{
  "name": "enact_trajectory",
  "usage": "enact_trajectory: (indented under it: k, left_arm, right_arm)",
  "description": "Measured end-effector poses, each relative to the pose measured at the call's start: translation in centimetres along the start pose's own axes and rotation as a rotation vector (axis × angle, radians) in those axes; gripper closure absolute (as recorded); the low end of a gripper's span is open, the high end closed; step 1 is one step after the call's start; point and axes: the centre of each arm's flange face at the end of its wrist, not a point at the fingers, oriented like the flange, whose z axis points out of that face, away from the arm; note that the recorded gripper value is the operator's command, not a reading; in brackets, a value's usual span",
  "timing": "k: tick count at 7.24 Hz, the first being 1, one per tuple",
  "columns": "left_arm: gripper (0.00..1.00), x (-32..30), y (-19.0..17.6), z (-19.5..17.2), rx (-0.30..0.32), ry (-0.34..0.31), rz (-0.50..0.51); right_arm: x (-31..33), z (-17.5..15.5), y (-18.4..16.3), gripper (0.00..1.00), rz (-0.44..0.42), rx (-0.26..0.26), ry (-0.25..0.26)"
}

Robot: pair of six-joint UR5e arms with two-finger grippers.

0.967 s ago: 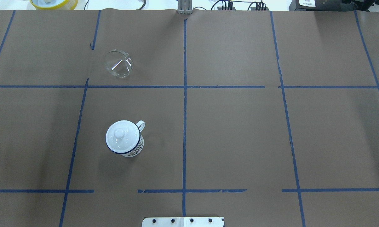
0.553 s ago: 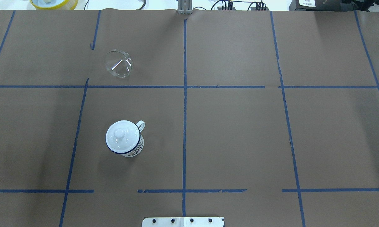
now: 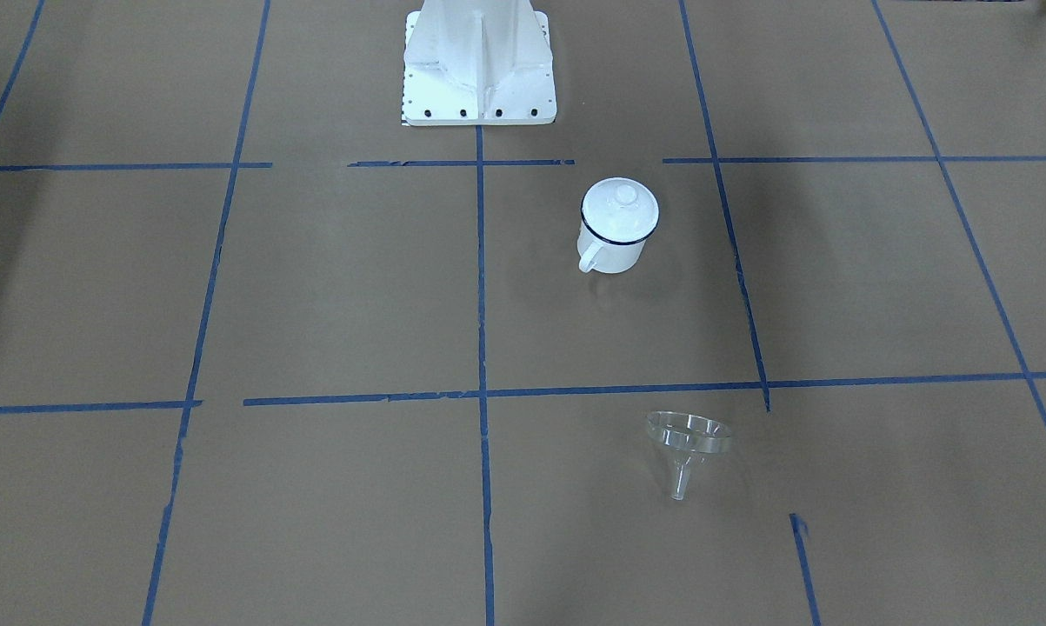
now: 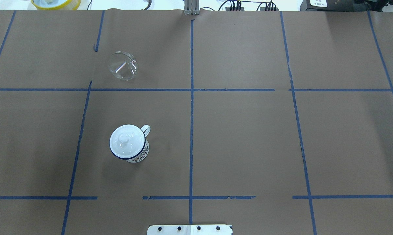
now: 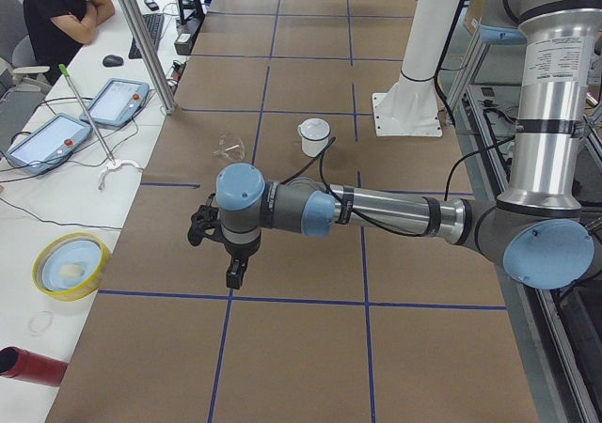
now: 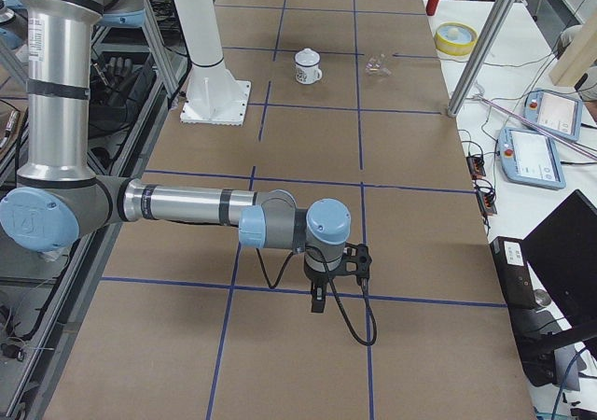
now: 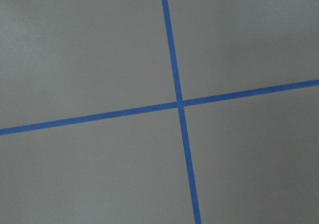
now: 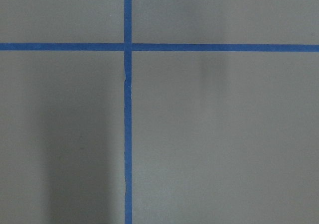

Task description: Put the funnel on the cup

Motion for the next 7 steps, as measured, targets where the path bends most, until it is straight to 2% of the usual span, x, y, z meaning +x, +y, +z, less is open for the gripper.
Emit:
enact_trajectory:
  k: [1,3,4,7]
  left_arm:
    - [0.0,3.5,-1.0,-1.9,0.033,-0.004,-0.006]
    - [0.0,11.7,-1.7,-3.6,0.062,0.025,-0.004]
    - [0.0,16.1,-1.5,-3.8,0.065,0.049,0.002]
    - [0.0,28.1,0.3,-2.5,0.069,0.057,0.011]
  right_arm:
    - [0.0,0.0,0.0,0.0,0.0,0.0,0.0]
    - [0.0,0.0,0.0,0.0,0.0,0.0,0.0]
    - [0.0,0.0,0.0,0.0,0.0,0.0,0.0]
    - [0.0,0.0,0.0,0.0,0.0,0.0,0.0]
